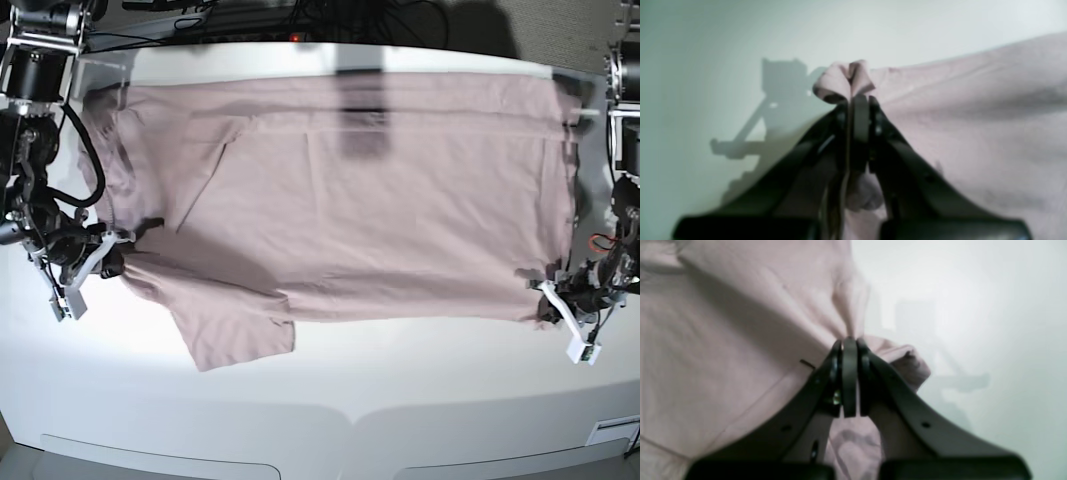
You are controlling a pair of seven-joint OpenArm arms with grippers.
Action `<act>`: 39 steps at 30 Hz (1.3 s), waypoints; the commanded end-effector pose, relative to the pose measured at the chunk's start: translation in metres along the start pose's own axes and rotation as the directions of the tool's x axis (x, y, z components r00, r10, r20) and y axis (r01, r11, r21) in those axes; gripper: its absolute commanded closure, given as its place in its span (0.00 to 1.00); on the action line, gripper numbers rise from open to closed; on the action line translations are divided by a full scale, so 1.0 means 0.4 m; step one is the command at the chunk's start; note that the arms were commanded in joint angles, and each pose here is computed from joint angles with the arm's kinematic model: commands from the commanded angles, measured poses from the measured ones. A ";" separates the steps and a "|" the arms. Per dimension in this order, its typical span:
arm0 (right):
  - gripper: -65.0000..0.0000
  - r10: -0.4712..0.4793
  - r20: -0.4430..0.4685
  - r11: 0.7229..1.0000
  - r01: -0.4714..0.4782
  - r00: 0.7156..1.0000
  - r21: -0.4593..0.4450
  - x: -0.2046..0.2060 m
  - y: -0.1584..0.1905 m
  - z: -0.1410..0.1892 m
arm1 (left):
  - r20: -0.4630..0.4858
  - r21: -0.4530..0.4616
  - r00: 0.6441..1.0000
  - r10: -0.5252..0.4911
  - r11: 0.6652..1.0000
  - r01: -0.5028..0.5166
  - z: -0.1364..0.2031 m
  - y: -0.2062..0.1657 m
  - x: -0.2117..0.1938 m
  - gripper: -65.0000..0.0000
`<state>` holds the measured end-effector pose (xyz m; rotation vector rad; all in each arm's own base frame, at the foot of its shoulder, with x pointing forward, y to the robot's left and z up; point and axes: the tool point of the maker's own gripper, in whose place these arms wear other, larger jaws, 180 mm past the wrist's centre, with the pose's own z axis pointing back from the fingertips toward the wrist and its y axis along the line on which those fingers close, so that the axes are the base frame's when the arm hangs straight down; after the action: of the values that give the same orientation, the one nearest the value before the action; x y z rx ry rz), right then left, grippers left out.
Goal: Fold the T-shirt properly
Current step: 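Lift the hem with both grippers and fold it over onto the collar edge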
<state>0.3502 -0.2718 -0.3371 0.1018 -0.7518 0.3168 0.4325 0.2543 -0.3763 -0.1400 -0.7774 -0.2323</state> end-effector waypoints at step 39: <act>1.00 0.040 0.072 0.974 -0.023 0.997 -0.225 -0.079 -0.082 0.264 | -0.031 0.102 0.958 -0.285 0.953 0.286 0.215 -0.096 0.011 1.00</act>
<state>0.2625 -0.3279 -0.2980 -0.0856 -0.8148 0.2382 0.3576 0.2267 -0.3286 0.0426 -0.7453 -0.4674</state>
